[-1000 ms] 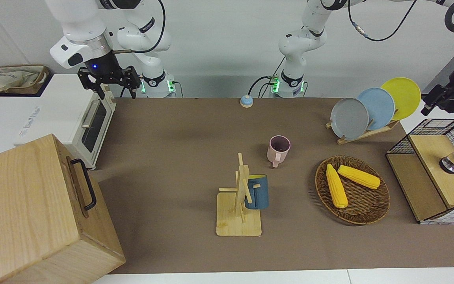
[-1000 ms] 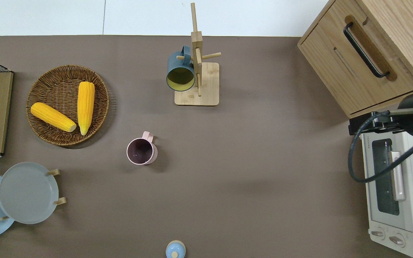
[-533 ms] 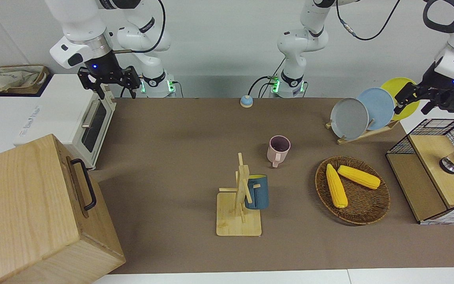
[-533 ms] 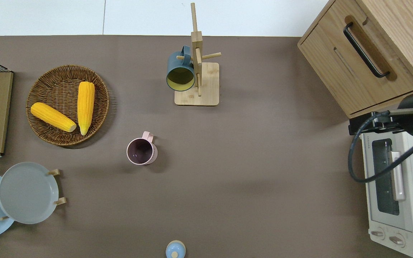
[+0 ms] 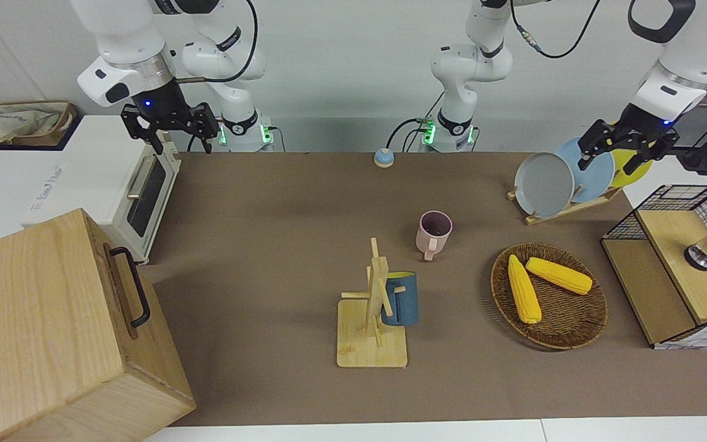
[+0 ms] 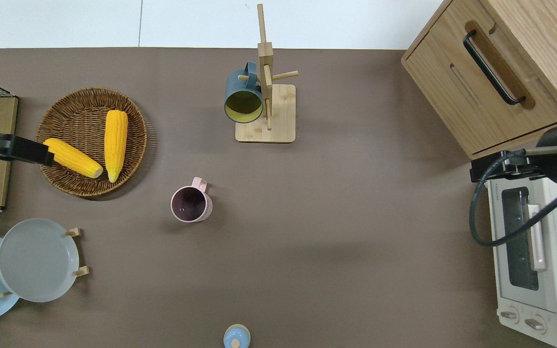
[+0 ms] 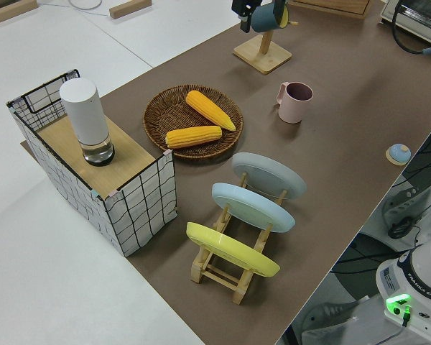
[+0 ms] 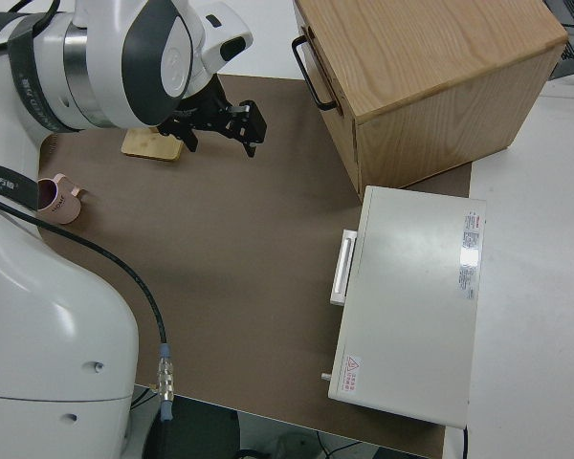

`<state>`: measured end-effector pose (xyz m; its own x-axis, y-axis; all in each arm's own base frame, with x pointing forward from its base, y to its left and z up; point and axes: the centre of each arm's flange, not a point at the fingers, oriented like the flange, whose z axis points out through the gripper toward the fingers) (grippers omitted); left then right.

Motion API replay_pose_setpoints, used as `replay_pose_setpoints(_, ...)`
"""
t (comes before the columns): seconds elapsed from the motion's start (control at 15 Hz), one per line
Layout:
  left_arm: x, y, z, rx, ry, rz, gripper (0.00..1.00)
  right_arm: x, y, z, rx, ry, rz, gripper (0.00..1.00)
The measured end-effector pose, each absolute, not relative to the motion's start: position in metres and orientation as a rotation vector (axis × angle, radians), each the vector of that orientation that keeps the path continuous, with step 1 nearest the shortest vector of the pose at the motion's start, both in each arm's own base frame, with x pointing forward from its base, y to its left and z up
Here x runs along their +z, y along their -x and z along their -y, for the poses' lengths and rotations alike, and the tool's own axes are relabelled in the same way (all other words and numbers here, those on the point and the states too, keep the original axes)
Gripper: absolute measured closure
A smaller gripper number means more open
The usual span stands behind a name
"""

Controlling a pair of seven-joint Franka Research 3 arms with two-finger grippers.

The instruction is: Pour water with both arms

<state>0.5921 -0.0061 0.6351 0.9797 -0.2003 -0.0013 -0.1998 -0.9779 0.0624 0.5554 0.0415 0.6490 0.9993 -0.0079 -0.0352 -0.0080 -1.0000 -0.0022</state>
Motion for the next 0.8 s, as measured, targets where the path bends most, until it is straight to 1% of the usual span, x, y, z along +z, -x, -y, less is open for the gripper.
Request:
replay_pose_setpoints(0.33,0.627,-0.586,0.062,-0.075,-3.057,0.428,0.00,0.649,-0.555,-0.041,0.055,3.139,-0.013,0.01)
replay_pose_setpoints(0.8,0.629,-0.583,0.071,-0.074,-3.068,0.420,0.00,0.649,-0.555,-0.041,0.055,3.139,-0.013,0.01)
